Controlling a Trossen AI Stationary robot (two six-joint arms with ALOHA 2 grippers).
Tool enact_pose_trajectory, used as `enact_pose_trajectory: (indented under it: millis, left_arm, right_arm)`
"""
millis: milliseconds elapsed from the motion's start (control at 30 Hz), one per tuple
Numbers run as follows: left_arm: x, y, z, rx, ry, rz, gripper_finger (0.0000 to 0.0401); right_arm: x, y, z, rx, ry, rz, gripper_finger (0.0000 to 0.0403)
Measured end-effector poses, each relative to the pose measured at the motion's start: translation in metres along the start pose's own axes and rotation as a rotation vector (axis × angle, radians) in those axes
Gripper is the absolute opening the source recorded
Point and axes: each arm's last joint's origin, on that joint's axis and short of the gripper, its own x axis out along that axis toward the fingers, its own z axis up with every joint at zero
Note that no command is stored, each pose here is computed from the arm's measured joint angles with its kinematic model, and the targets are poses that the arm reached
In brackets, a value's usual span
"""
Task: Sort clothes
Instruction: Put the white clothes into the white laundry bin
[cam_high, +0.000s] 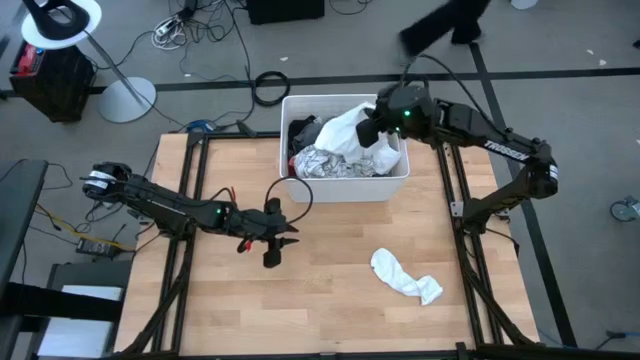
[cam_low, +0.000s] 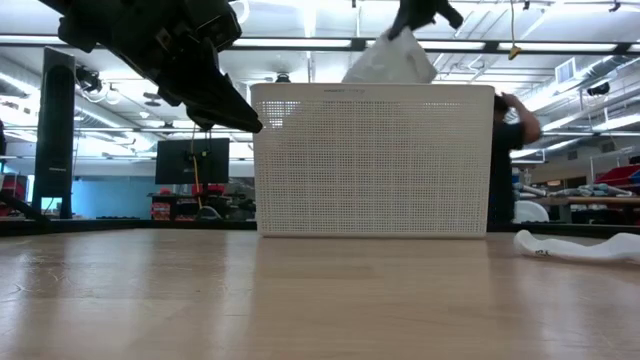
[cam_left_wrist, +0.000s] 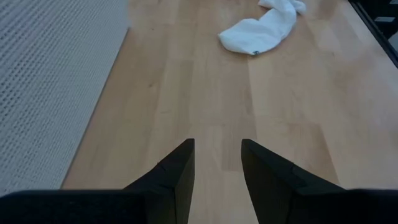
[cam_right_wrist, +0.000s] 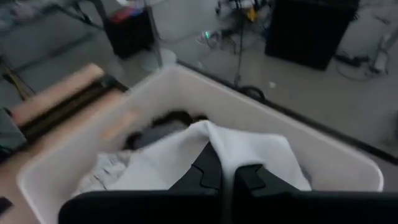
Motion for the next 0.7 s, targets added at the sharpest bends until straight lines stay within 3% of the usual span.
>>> enact_pose_trajectory:
  millis: [500,700]
  left_arm:
    - [0.0,0.0,0.0,-0.003,-0.004,0.0,0.0137]
    - [0.0,0.0,0.0,-0.004,-0.003,0.001,0.0137]
  right_arm:
    - [0.072,-0.009,-0.083,0.111,0.192,0.081,0.0]
    - [0.088,-0.021,-0.114,0.159,0.273,0.033,0.0001]
